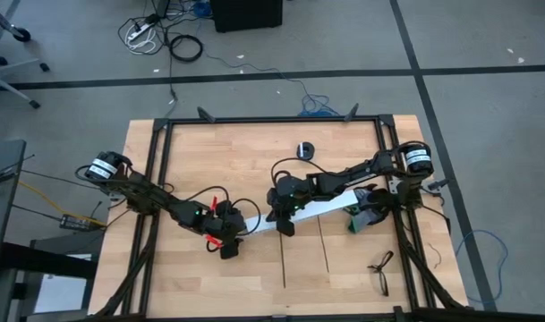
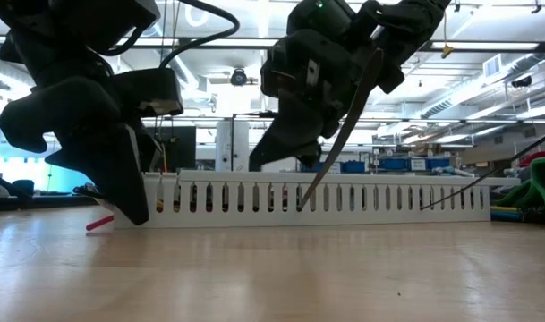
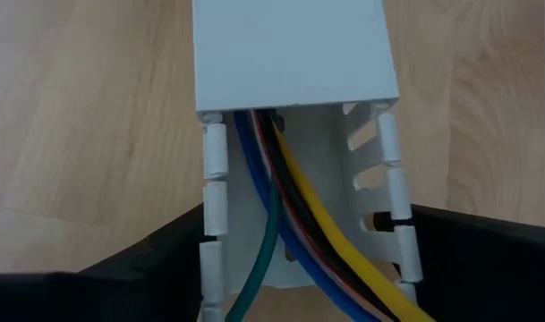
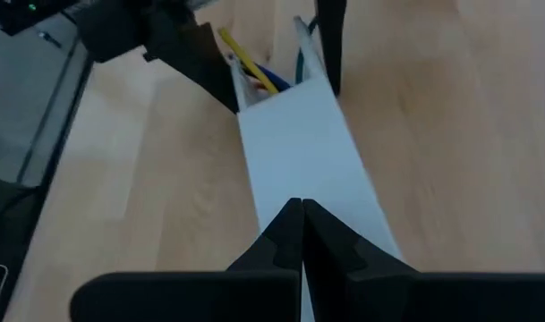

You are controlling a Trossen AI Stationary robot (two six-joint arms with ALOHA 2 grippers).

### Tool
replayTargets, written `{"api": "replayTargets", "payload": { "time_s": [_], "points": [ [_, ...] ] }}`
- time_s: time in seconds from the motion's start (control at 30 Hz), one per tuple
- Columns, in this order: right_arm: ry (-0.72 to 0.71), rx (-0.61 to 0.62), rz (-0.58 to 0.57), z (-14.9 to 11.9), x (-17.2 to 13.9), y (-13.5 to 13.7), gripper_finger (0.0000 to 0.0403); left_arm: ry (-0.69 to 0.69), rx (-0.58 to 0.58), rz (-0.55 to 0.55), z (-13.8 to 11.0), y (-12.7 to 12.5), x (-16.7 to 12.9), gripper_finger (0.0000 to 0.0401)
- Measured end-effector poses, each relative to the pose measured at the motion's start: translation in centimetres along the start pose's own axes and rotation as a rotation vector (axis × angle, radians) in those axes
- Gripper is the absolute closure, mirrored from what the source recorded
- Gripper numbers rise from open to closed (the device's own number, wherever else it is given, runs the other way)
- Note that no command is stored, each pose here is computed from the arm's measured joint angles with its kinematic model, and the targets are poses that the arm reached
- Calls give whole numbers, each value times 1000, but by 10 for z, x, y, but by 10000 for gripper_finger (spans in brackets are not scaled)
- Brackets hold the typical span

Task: Ziptie cables
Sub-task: Close the white cable duct

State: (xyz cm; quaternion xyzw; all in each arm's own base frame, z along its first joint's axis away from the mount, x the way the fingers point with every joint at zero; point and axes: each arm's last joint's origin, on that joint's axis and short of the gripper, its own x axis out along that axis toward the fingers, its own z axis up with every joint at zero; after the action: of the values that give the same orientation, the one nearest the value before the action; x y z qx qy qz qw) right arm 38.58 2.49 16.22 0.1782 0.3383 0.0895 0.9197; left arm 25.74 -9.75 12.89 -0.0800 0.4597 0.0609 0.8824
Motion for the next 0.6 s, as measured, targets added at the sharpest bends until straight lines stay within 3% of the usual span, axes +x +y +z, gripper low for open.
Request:
{"api": "replayTargets", "payload": {
  "time_s": [0.3,0.5,0.6],
  "points": [
    [48,28,-11,-12,13,1,403,-23,-7,-14,2,-1,0,113],
    [-25,69,49,-14,30,1,403,-23,-6,-16,2,-1,0,125],
    [-27,74,19,-15,29,0,403,-22,-6,-15,2,-1,0,132]
  ]
}}
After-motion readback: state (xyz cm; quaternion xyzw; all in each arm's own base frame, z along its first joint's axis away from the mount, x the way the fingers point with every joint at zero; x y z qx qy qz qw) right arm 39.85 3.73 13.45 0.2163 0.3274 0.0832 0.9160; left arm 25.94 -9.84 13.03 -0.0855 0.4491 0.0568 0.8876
